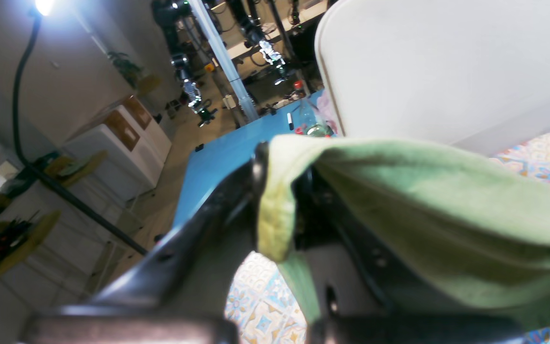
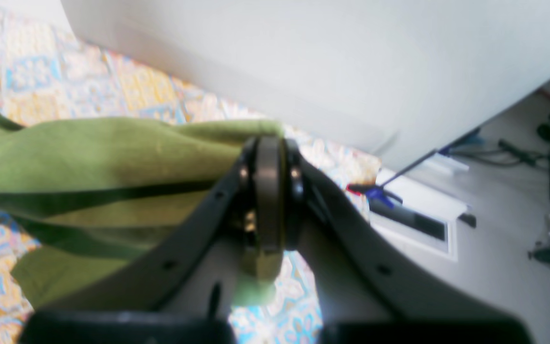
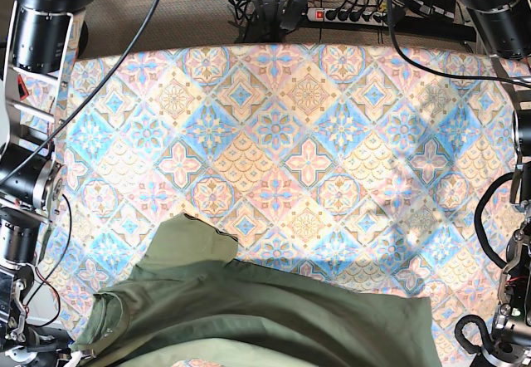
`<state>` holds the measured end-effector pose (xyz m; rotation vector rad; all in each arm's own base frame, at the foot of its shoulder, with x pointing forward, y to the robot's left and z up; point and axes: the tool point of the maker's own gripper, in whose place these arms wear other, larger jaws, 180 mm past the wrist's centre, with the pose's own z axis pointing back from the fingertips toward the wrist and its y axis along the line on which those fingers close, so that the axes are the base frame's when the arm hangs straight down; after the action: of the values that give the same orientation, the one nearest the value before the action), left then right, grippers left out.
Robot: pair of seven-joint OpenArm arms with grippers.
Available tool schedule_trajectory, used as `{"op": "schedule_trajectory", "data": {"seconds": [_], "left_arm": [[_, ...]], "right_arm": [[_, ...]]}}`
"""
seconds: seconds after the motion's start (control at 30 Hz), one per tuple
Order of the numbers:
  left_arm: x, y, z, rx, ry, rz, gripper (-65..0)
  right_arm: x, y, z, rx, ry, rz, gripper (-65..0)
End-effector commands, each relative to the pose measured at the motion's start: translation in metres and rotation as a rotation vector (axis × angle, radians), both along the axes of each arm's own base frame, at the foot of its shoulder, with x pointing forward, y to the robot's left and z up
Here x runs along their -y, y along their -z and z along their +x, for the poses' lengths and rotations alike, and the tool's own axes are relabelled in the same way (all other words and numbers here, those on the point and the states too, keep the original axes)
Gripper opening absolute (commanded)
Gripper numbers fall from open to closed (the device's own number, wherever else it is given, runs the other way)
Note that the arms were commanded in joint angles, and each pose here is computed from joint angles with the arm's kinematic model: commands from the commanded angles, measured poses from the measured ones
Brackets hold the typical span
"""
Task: Layout the t-shirt on the table in an organized manner, then fold the t-shirt properly
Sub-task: 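Lift the green t-shirt high with both grippers, stretching it between them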
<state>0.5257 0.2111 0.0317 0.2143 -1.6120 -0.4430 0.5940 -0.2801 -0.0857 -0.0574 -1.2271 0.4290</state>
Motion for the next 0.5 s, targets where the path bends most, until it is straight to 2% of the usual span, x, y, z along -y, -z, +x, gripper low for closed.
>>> {"op": "schedule_trajectory", "data": {"seconds": [0.0, 0.2, 0.27, 0.37, 0.47], "left_arm": [[-0.004, -0.035, -0.005, 0.092, -0.006, -0.007, -65.0], [-0.002, -0.044, -0.006, 0.132, 0.008, -0.015, -65.0], [-0.002, -0.059, -0.009, 0.164, 0.006, -0.017, -65.0], [-0.006, -0.074, -0.012, 0.195, 0.0, -0.023, -65.0], [-0.023, -0.09, -0.019, 0.235, -0.028, -0.07, -65.0]], "right_arm": [[0.001, -0.048, 0.004, 0.12, -0.002, 0.029, -64.0], [-0.002, -0.061, 0.005, 0.188, -0.02, 0.058, -64.0], [-0.002, -0.067, 0.005, 0.211, -0.023, 0.067, -64.1], [0.007, -0.086, 0.002, 0.283, -0.005, 0.131, -64.2], [0.019, -0.098, -0.003, 0.325, 0.023, 0.185, -64.2]]}}
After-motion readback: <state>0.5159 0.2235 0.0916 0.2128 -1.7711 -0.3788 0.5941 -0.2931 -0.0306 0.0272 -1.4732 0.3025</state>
